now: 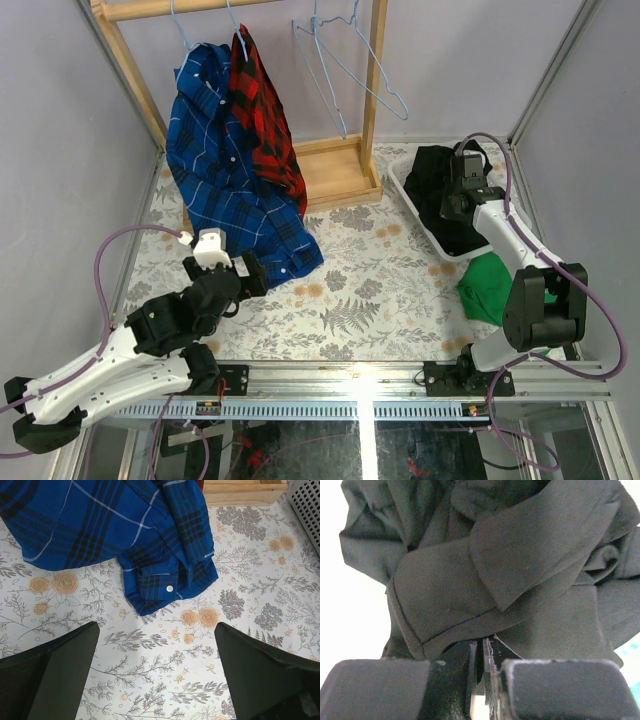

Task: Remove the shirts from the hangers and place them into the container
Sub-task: Adjust the shirt in the bin.

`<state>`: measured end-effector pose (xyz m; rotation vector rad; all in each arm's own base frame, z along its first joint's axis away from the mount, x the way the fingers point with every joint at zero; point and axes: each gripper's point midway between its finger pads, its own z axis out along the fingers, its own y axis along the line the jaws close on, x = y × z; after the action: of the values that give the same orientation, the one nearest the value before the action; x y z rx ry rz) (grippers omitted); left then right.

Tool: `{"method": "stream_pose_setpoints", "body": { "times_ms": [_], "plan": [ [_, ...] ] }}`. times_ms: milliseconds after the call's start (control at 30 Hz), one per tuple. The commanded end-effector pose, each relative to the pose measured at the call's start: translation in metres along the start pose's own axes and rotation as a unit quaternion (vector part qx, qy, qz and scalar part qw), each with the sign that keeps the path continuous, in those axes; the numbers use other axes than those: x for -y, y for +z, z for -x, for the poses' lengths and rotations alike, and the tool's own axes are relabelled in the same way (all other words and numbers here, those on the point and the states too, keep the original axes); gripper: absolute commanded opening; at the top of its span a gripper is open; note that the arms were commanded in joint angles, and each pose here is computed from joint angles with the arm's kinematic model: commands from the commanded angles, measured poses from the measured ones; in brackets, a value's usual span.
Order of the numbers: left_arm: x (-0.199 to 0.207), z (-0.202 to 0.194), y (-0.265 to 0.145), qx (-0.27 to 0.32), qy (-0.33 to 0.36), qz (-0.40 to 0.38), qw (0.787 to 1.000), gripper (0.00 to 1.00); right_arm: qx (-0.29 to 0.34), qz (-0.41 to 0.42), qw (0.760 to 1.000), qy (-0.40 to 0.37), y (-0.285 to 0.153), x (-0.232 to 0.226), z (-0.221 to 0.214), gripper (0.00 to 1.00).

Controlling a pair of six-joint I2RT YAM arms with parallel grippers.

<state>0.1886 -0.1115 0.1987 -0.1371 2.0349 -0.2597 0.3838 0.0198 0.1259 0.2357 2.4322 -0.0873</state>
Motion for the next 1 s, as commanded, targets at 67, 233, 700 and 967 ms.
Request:
{"method": "stream_pose_setpoints", "body": {
  "times_ms": [67,233,700,967],
  "plan": [
    [-0.002,0.010,-0.004,0.016,-0.014,0.002,1.000,1.00,0.066,-0.066,0.996,0.002,0.011,0.022,0.031,0.09],
    [-0.002,0.011,-0.004,0.017,-0.013,0.003,1.000,1.00,-0.095,-0.069,0.993,-0.019,0.062,0.021,-0.069,0.13],
    [-0.001,0.010,-0.003,0.015,-0.009,0.006,1.000,1.00,0.092,0.032,0.995,0.000,-0.039,0.000,0.031,0.72],
    [-0.002,0.011,-0.004,0.016,-0.011,0.005,1.000,1.00,0.177,0.007,0.984,0.008,-0.062,0.001,0.118,0.87]
  ]
}}
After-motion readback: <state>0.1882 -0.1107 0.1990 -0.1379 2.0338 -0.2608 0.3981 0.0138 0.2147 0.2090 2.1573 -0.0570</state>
